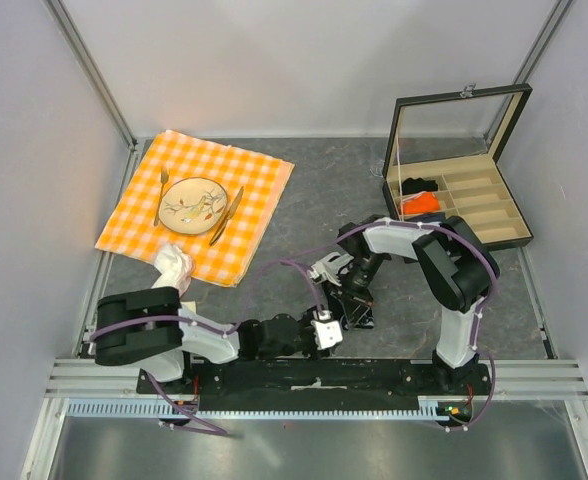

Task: Roll the underwear
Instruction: Roll the underwear to the center of the board.

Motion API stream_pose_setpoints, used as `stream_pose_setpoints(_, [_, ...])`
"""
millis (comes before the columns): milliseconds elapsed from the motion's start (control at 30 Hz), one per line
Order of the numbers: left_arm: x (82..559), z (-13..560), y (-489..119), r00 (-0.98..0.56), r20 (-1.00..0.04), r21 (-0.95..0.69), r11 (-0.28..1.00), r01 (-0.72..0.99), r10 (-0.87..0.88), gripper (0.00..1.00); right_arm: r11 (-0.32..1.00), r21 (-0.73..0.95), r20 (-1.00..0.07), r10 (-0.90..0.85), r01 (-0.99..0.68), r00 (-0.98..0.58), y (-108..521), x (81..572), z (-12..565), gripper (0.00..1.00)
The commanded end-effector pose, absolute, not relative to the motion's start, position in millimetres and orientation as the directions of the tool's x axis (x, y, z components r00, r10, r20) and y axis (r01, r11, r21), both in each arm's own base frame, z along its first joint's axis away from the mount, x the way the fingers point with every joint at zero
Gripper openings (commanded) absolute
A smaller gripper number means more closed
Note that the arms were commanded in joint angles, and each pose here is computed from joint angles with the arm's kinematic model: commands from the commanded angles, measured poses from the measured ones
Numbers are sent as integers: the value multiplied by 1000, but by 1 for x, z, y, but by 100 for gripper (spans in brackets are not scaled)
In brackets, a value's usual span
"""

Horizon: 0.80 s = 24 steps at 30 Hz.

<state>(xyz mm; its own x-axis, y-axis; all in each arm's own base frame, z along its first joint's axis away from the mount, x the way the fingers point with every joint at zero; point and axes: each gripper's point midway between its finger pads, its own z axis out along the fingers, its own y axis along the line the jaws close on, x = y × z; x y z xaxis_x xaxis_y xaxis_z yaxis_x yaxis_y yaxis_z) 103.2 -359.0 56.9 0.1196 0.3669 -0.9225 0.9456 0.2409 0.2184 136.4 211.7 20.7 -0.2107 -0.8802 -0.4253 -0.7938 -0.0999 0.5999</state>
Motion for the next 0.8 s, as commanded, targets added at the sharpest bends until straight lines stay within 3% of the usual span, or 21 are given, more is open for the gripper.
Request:
stream_pose_setpoints(0, [117, 75, -384, 198, -924, 296, 283, 912, 327, 68, -58, 617, -413, -873, -785, -260, 223, 144, 16, 11])
stream_pose_setpoints(167, [126, 57, -394, 197, -902, 321, 294, 900, 384, 67, -57, 615, -414, -872, -786, -261, 224, 145, 15, 13])
stream_pose_setpoints(367, [133, 37, -396, 186, -873, 346, 305, 887, 450, 54, -60, 614, -422, -868, -787, -262, 225, 145, 17, 17])
stream_pose_setpoints(467, [134, 31, -394, 176, -864, 346, 303, 888, 473, 27, -65, 609, -431, -864, -790, -261, 225, 145, 20, 24])
stream_pose_setpoints(500, [133, 29, -393, 164, -864, 337, 305, 890, 476, 7, -68, 605, -437, -861, -794, -259, 226, 145, 22, 26])
stream_pose_setpoints(533, [133, 26, -392, 155, -860, 332, 303, 893, 486, 2, -72, 595, -446, -858, -800, -254, 226, 146, 26, 29])
stream_pose_setpoints(767, [114, 19, -385, 3, -880, 145, 263, 954, 476, 2, -14, 475, -538, -796, -880, -277, 213, 190, 60, 47])
